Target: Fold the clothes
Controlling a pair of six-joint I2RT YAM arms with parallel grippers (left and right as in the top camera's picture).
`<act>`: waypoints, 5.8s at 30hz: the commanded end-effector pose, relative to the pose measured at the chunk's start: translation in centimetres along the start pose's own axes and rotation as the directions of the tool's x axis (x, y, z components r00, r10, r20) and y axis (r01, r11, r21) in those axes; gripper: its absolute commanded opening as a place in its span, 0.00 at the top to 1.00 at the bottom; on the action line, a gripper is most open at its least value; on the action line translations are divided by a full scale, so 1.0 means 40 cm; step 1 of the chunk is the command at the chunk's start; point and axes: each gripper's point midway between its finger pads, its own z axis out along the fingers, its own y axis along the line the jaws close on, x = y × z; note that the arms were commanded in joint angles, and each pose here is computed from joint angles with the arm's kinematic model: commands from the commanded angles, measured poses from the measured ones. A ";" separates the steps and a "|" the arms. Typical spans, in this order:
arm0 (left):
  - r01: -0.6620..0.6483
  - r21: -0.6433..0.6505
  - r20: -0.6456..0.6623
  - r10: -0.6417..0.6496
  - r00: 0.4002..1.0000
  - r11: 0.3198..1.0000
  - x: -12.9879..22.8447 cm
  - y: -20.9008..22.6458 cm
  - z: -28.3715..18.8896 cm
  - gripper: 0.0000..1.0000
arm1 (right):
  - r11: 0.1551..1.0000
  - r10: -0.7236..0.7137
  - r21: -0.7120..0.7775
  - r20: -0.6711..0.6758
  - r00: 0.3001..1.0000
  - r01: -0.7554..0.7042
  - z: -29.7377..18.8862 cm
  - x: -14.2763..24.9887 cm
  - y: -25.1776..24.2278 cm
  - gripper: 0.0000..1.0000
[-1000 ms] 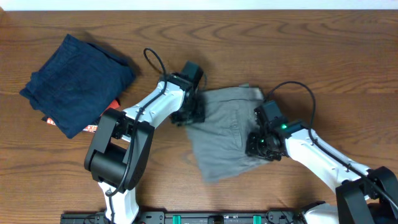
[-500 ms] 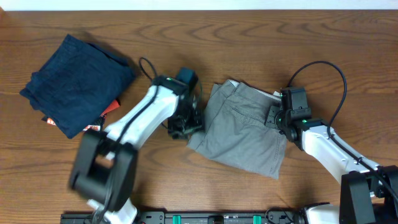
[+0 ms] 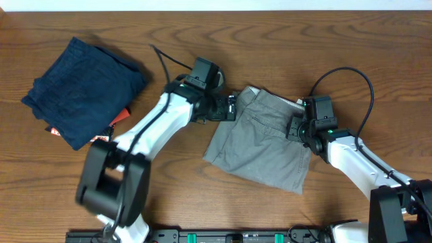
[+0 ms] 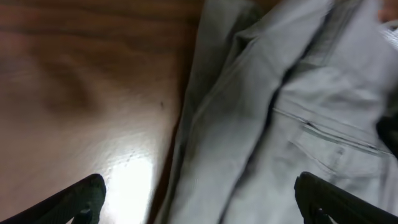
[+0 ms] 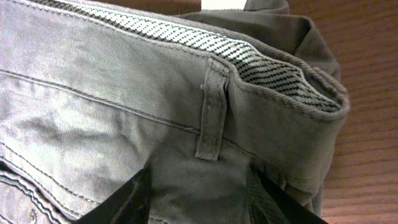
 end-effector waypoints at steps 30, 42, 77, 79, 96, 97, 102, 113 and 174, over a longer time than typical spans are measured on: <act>-0.033 -0.067 0.248 0.048 0.968 0.997 -0.157 0.106 -0.244 0.94 | 0.999 -0.043 -0.014 0.102 0.994 0.044 -0.127 -0.057 -0.013 0.45; 0.400 -0.221 0.736 -0.116 0.666 0.889 -0.201 0.550 -0.792 0.94 | 0.999 -0.033 -0.018 0.083 0.996 0.035 -0.144 -0.043 -0.020 0.45; 0.732 0.022 0.791 -0.460 0.404 0.681 -0.075 0.716 -0.877 0.02 | 0.982 -0.135 -0.123 0.076 0.988 0.144 -0.154 -0.049 0.029 0.27; 0.648 -0.031 0.763 -0.401 0.507 0.761 -0.112 0.642 -0.836 0.02 | 0.980 -0.143 -0.128 0.075 0.987 0.151 -0.162 -0.064 0.034 0.26; 0.183 -0.273 0.099 -0.161 0.982 0.944 0.168 0.232 -0.521 0.23 | 0.989 -0.099 -0.106 0.044 0.994 0.103 -0.352 -0.125 0.025 0.01; 0.172 -0.280 0.131 -0.140 0.981 0.944 0.173 0.229 -0.532 0.23 | 0.989 -0.093 -0.110 0.058 0.994 0.099 -0.365 -0.120 0.024 0.01; 0.154 -0.296 0.391 -0.028 0.920 0.943 0.207 0.215 -0.619 0.04 | 0.990 -0.068 -0.110 0.180 0.981 0.089 -0.440 -0.083 0.011 0.01; 0.105 -0.203 0.765 0.091 0.637 0.973 0.350 0.196 -0.759 0.02 | 0.998 0.010 -0.062 0.475 0.880 0.022 -0.539 0.023 -0.075 0.01; 0.096 -0.187 0.800 0.094 0.593 0.978 0.382 0.194 -0.785 0.02 | 0.945 -0.242 0.096 0.850 0.468 0.313 -0.411 -0.007 -0.068 0.01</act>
